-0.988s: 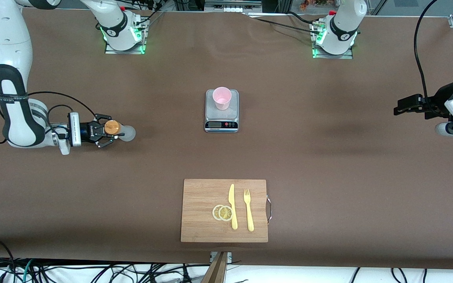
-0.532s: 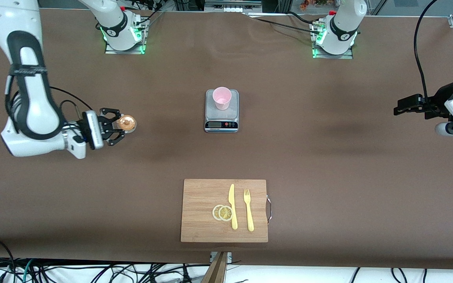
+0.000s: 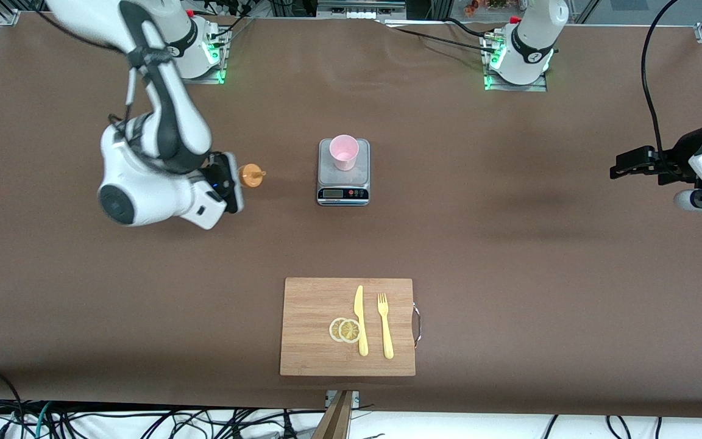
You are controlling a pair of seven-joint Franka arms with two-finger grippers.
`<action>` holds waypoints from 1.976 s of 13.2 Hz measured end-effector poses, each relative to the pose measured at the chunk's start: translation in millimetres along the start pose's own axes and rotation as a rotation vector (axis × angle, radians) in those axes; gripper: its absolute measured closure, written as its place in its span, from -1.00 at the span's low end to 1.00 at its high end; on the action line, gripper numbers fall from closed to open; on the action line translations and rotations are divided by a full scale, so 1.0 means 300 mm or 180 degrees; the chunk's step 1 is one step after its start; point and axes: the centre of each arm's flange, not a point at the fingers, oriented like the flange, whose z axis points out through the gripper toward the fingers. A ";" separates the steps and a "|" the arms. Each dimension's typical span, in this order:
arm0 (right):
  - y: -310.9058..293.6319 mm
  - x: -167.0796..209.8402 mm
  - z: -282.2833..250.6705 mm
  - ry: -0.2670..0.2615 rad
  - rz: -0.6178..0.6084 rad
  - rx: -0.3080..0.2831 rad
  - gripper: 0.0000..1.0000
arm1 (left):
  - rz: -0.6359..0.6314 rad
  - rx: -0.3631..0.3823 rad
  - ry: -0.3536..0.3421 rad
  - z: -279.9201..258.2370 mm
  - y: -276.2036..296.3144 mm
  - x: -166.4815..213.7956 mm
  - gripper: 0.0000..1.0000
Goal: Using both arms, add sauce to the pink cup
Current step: 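Carry the sauce bottle with the right gripper over the pink cup, then tilt the bottle nozzle into the pink cup and squeeze sauce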
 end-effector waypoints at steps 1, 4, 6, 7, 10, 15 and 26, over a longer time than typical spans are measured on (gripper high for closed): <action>-0.043 0.076 -0.010 -0.0194 0.0120 -0.0082 0.32 | 0.0000 0.0000 0.0000 0.000 0.000 0.000 -1.00; -0.133 0.232 0.012 -0.0729 0.0358 -0.0305 0.32 | 0.0000 0.0000 0.0000 0.000 0.000 0.000 -1.00; -0.183 0.332 0.061 -0.1033 0.0498 -0.0455 0.32 | 0.0001 0.0000 0.0000 0.000 0.000 0.000 -1.00; -0.210 0.381 0.089 -0.1154 0.0537 -0.0529 0.32 | 0.0001 0.0000 0.0000 0.000 0.000 0.000 -1.00; -0.297 0.526 0.190 -0.1492 0.0699 -0.0822 0.32 | 0.0001 0.0000 0.0000 0.000 0.001 0.000 -1.00; -0.386 0.672 0.381 -0.1955 0.1009 -0.1304 0.32 | 0.0001 0.0000 0.0000 0.000 0.001 0.000 -1.00; -0.512 0.807 0.621 -0.2421 0.1329 -0.2138 0.32 | 0.0001 0.0000 -0.0001 0.000 0.001 0.000 -1.00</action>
